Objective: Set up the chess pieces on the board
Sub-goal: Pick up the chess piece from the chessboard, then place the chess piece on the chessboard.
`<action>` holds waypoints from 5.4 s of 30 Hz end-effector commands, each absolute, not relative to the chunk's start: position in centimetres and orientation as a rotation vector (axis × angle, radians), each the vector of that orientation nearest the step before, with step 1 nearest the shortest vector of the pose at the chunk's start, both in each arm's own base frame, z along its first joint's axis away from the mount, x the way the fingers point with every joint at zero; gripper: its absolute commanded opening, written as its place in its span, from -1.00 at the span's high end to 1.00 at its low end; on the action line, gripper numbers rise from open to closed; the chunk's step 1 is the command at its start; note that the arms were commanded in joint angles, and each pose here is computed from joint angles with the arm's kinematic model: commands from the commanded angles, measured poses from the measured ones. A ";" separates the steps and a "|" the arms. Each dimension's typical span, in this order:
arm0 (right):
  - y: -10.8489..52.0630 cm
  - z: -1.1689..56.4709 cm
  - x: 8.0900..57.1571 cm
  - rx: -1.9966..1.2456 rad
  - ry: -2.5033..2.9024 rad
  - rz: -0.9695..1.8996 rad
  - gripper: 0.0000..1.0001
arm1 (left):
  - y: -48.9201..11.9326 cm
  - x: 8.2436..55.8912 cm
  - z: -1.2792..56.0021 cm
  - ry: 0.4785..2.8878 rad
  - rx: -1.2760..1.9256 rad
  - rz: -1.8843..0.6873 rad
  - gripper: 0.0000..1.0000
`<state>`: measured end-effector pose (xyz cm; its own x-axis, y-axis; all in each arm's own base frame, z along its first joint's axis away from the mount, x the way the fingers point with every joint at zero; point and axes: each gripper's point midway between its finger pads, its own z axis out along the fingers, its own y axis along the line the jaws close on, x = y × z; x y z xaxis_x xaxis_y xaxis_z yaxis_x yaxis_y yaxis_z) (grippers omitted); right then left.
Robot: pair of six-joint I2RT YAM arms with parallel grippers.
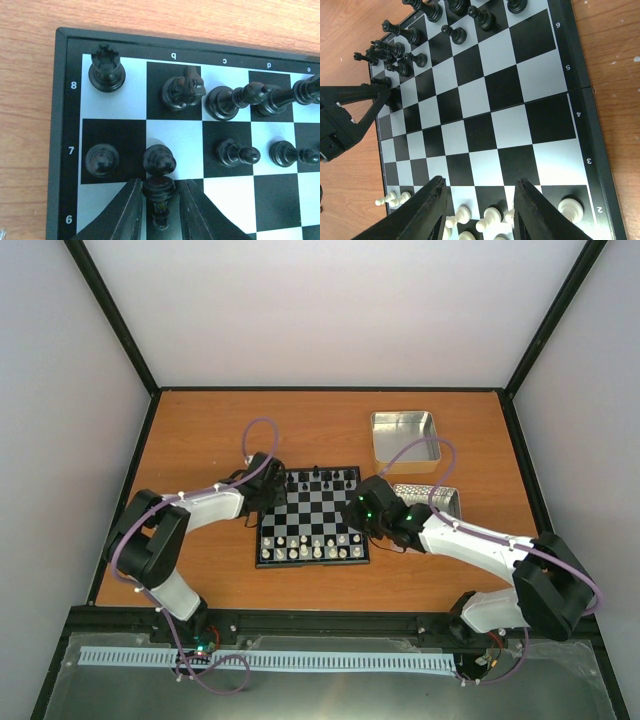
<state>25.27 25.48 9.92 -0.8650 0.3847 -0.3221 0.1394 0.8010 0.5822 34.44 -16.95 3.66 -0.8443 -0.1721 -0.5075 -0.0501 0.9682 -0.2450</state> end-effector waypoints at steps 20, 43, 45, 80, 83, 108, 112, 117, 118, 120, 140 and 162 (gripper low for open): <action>26.5 11.7 25.7 0.183 2.484 0.823 0.22 | -17.8 29.3 5.8 2.641 -0.072 -0.500 0.84; 34.4 23.4 22.5 -0.393 1.969 1.022 -0.09 | -23.7 26.1 23.9 2.122 -0.419 -1.611 0.74; 34.2 24.7 22.1 -0.373 1.915 1.078 -0.12 | -23.7 25.9 24.4 2.103 -0.463 -1.663 0.75; 36.0 25.8 24.0 -0.407 1.910 0.844 0.22 | -23.0 25.9 25.6 2.013 -0.708 -1.803 0.75; 36.4 26.0 24.2 -0.423 1.909 0.827 0.22 | -23.0 25.9 25.6 2.015 -0.711 -1.804 0.75; 37.4 26.3 26.6 -0.362 1.919 0.712 0.75 | -23.4 25.5 25.6 2.027 -0.682 -1.841 0.75; 37.2 26.2 26.7 -0.353 1.924 0.706 0.91 | -23.4 25.4 25.5 2.031 -0.684 -1.843 0.70; 36.5 25.8 26.8 -0.306 1.954 0.688 0.94 | -23.2 25.4 25.0 2.036 -0.693 -1.824 0.59; 36.2 25.7 26.7 -0.292 1.965 0.687 0.94 | -23.2 25.5 24.9 2.039 -0.693 -1.815 0.58; 35.8 25.7 26.5 -0.274 1.988 0.694 0.95 | -23.0 25.6 24.7 2.042 -0.695 -1.791 0.48; 31.4 16.0 27.4 -0.233 2.738 0.801 0.94 | -13.6 27.1 15.8 2.194 -0.327 -0.685 -0.44; 32.8 6.8 33.8 -0.057 3.122 0.447 0.94 | -11.9 26.5 13.8 2.231 -0.167 -0.517 -0.47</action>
